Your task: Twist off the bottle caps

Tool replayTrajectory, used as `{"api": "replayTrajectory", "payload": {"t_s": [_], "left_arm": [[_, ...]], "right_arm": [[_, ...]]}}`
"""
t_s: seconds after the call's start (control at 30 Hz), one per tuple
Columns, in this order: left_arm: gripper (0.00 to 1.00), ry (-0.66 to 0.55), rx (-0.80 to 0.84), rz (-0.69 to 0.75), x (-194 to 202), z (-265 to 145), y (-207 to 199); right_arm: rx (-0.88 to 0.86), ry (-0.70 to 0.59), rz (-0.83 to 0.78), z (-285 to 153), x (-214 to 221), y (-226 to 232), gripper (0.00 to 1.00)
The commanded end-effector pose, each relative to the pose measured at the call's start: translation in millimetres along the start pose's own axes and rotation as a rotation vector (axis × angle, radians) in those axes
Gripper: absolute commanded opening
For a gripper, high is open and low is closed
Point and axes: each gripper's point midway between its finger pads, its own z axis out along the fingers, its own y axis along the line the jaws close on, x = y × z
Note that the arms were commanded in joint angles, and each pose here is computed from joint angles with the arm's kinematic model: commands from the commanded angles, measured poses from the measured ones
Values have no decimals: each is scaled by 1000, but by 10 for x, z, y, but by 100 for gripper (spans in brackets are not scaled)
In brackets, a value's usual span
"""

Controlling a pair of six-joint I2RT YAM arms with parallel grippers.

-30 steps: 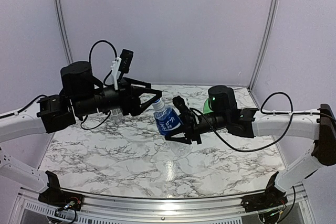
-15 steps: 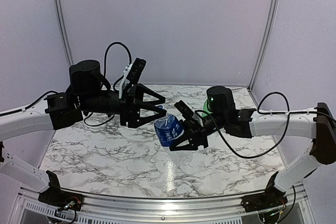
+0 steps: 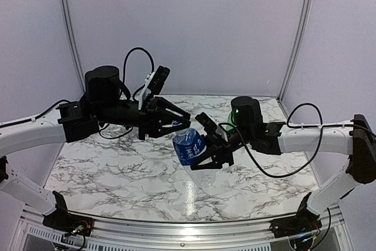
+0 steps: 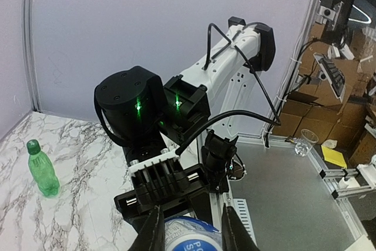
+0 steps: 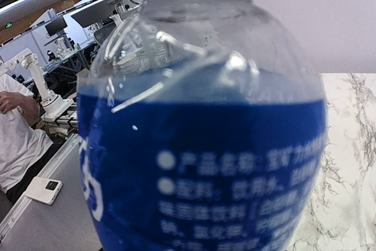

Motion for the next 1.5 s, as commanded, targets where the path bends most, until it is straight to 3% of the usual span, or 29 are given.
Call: {"api": "replayTrajectory", "payload": {"t_s": [0.0,0.03,0.07,0.4,0.73,1.0,1.07,1.23,1.37,1.47], "left_arm": [[15,-38,26,4,-75,10,-39],[3,-44,20,-1,-87,8,-30],[0,-51,6,-8,-99,6,-7],[0,-90,-194,-142,-67,-34,243],[0,-206,-757,-380,-23,-239,846],[0,-251,-852,-431,28,-241,955],[9,-244,-814,-408,-17,-194,907],[48,-207,-637,-316,-124,-129,744],[68,-171,-496,-222,-186,-234,595],[78,-165,-390,-133,-271,-360,422]], "right_arm": [[9,-25,-35,3,-148,-49,34],[14,-23,-34,4,-141,-58,33],[23,-23,-34,3,-142,-71,33],[308,-29,-24,-244,-262,-481,26],[701,-18,-23,-578,-310,-1046,24],[841,12,-53,-684,-261,-1177,25],[814,15,-57,-649,-255,-1151,25],[632,31,-67,-432,-220,-943,27],[456,32,-76,-272,-178,-687,29],[333,20,-80,-188,-172,-501,32]]}}
